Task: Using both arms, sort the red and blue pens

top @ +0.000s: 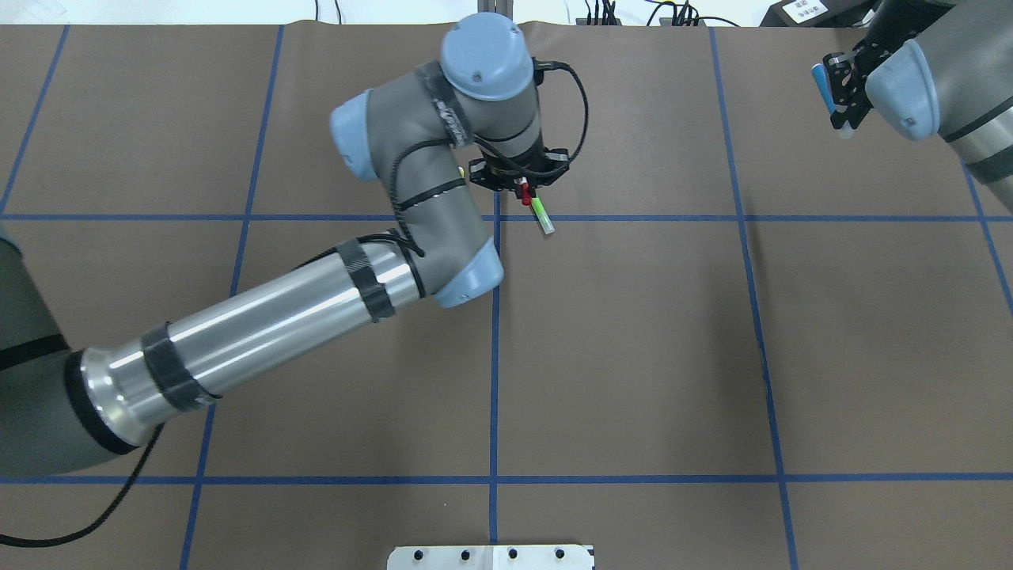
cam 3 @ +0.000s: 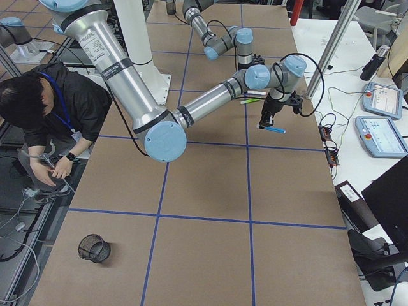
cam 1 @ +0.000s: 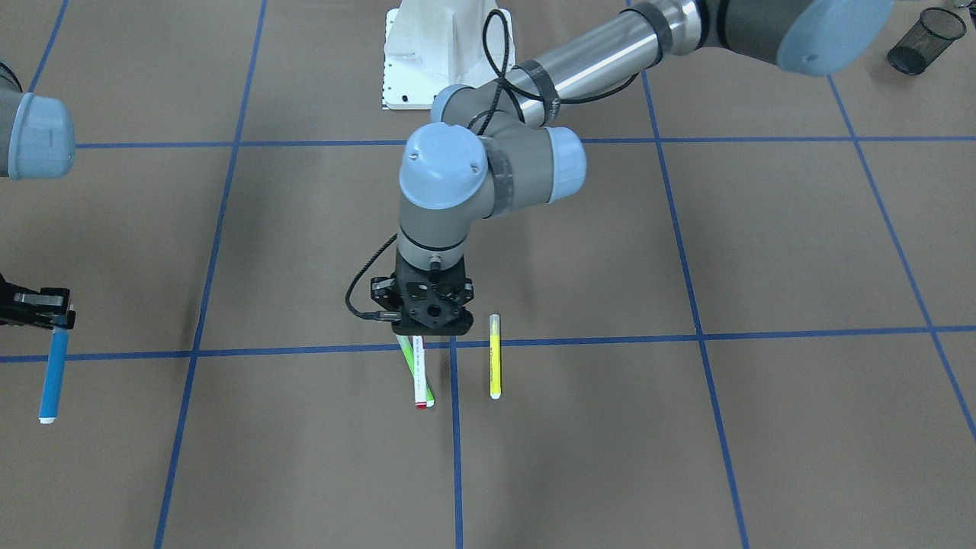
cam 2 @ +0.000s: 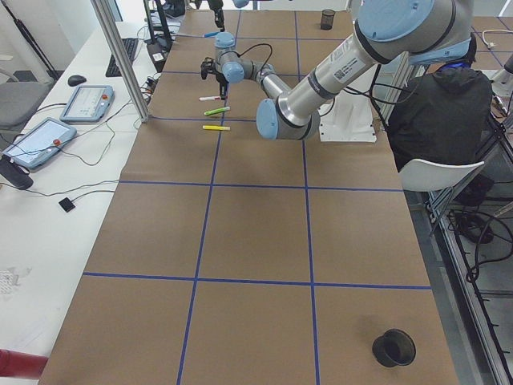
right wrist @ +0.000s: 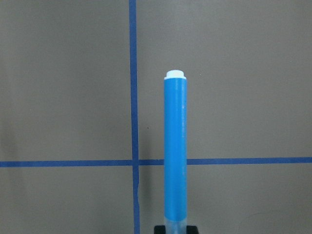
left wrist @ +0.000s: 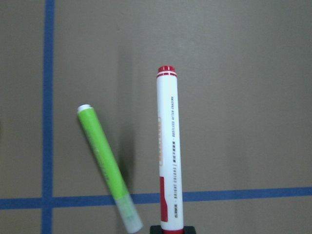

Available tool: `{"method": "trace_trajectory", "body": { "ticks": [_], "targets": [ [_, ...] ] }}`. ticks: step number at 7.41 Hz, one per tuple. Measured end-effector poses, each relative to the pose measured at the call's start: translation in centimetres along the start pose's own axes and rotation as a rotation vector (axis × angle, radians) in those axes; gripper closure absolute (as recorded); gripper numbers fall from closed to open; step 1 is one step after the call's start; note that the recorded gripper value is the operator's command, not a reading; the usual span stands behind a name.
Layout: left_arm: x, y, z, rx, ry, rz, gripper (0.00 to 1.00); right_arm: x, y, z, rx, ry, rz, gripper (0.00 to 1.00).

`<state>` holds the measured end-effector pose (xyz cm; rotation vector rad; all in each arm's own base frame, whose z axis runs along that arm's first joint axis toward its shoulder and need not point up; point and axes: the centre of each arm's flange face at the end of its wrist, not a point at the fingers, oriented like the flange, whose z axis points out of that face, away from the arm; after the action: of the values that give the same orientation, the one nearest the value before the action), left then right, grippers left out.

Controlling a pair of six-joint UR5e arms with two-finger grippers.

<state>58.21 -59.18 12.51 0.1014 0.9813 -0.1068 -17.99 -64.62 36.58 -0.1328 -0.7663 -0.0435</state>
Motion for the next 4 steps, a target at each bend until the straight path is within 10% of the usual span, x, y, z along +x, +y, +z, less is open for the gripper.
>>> {"method": "trace_trajectory", "body": {
  "ticks": [4],
  "targets": [
    [-24.5, -4.6, -7.8, -0.028, -0.008, -0.175, 1.0, 3.2, 4.7, 0.9, 0.008, -0.014, -0.017, 1.0]
  ]
}}
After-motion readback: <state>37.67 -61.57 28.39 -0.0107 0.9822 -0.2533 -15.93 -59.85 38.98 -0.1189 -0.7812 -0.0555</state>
